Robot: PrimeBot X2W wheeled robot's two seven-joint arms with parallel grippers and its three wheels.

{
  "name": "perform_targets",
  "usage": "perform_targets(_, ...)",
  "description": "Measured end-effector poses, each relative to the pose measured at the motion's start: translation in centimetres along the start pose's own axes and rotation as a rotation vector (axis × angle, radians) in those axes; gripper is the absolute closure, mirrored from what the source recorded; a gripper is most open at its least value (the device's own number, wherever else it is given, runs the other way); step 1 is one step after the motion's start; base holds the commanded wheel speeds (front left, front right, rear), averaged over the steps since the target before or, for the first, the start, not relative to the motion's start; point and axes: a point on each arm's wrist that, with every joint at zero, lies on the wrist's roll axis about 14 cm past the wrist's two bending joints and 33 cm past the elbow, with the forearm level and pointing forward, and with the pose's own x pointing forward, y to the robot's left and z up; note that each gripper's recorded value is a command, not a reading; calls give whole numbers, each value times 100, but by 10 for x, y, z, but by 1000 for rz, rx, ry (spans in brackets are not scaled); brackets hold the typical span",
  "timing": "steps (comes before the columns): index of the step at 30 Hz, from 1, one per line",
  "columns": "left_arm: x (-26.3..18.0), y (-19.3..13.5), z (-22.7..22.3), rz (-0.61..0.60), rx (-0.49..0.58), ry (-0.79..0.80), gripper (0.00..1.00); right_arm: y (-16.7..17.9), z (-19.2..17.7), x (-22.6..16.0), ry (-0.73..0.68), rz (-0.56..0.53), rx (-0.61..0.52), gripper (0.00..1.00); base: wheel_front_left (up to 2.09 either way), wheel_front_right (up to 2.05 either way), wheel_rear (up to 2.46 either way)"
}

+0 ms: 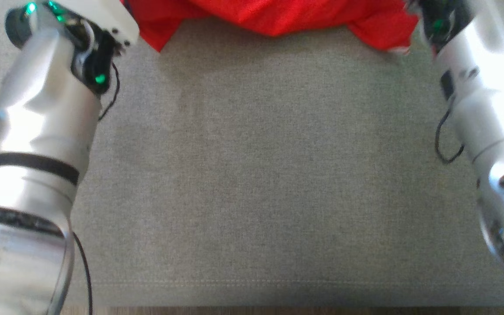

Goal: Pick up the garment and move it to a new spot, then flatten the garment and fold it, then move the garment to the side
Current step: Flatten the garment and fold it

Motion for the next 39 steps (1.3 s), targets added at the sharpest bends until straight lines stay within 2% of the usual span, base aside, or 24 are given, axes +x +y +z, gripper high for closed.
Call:
perform_targets(3,-8,1,-24,-10,-19,15,100,2,-38,-5,59,20,-5,100,0,0,0)
perform_targets(7,-44,10,-69,9,-45,83,100,9,-84,-33,114,43,15,100,0,0,0)
perform_targets(12,-90,19,-100,7,-28,122,100,17,-118,-72,125,71,92,100,0,0,0)
perform_targets(16,-125,8,-95,8,-6,58,100,-10,-124,-118,66,24,136,100,0,0,0)
perform_targets(23,-195,20,-95,84,30,16,100,-29,-142,-214,47,-75,243,100,0,0,0)
perform_targets(25,-202,19,-94,84,34,11,100,-30,-144,-229,53,-93,260,100,0,0,0)
perform_targets(32,-252,16,-79,121,59,-1,100,-21,-145,-324,135,-156,276,100,0,0,0)
perform_targets(35,-274,16,-81,151,47,14,100,-16,-144,-349,131,-154,332,100,0,0,0)
perform_targets(39,-297,11,-88,177,25,42,100,-17,-152,-374,153,-182,346,100,0,0,0)
